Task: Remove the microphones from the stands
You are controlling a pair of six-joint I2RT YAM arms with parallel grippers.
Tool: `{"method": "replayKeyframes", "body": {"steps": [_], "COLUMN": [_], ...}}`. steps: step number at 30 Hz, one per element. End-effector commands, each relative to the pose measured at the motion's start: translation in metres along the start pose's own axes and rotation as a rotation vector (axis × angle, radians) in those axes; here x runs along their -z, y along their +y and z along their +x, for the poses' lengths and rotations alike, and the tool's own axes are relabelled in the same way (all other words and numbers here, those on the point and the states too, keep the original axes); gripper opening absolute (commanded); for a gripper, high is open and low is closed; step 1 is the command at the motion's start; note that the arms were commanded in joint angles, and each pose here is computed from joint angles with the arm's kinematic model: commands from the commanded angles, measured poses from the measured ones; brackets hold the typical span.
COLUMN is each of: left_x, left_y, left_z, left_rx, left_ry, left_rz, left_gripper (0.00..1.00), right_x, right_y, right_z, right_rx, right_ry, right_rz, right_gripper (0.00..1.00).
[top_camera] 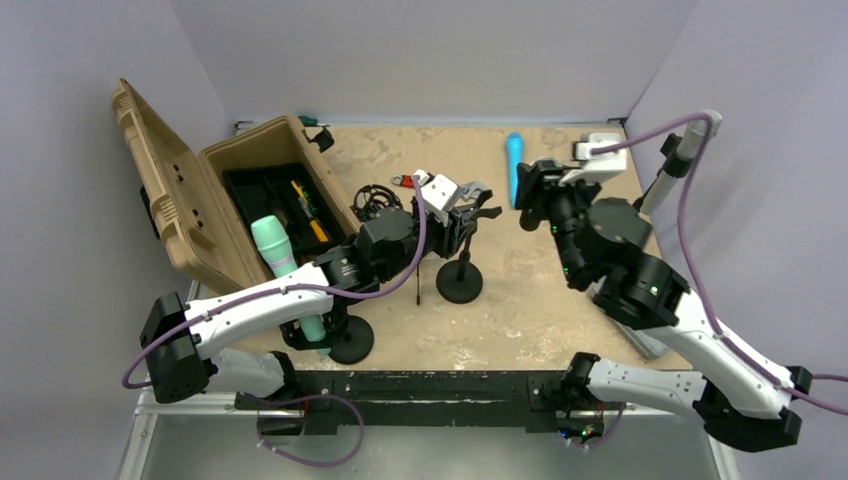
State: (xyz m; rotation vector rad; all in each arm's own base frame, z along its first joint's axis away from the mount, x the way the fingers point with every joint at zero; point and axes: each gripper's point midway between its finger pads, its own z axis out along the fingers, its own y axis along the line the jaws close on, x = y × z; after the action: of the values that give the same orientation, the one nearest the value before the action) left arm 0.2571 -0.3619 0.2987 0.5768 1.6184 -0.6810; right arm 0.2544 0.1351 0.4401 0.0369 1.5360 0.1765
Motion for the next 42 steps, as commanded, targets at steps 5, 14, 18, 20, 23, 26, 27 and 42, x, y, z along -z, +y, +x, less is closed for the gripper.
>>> {"method": "replayKeyframes", "body": {"steps": [5, 14, 18, 20, 23, 26, 27, 42], "left_x": [0.008, 0.021, 0.031, 0.037, 0.051, 0.073, 0.083, 0.251], "left_y": [-0.003, -0.013, -0.018, -0.019, -0.021, -0.024, -0.024, 0.036], "left_z": [-0.020, -0.039, -0.050, -0.055, -0.069, -0.094, -0.104, -0.206], "left_rx": [0.039, 0.064, 0.061, 0.057, 0.040, 0.006, 0.000, -0.107], "left_ry": [0.022, 0.061, 0.061, 0.076, 0.087, 0.066, 0.058, -0.255], "left_rz": [0.009, 0.058, 0.092, 0.098, 0.122, 0.165, 0.172, 0.038], "left_gripper": [0.34, 0.77, 0.90, 0.92, 0.92, 0.92, 0.92, 0.94], "right_x": [-0.003, -0.059, -0.085, -0.100, -0.122, -0.145, -0.152, -0.285], "right_y": [-0.032, -0.071, -0.086, -0.092, -0.101, -0.110, -0.113, -0.155], "right_z": [0.003, 0.072, 0.100, 0.117, 0.135, 0.145, 0.150, 0.241], "right_rx": [0.025, 0.057, 0.087, 0.096, 0.095, 0.092, 0.093, 0.115], "right_ry": [0.022, 0.193, 0.275, 0.325, 0.382, 0.415, 0.427, 0.580], "right_rz": [0.236, 0.336, 0.382, 0.395, 0.407, 0.428, 0.435, 0.515], "right_gripper": [0.00, 0.00, 0.00, 0.00, 0.00, 0.00, 0.00, 0.00]}}
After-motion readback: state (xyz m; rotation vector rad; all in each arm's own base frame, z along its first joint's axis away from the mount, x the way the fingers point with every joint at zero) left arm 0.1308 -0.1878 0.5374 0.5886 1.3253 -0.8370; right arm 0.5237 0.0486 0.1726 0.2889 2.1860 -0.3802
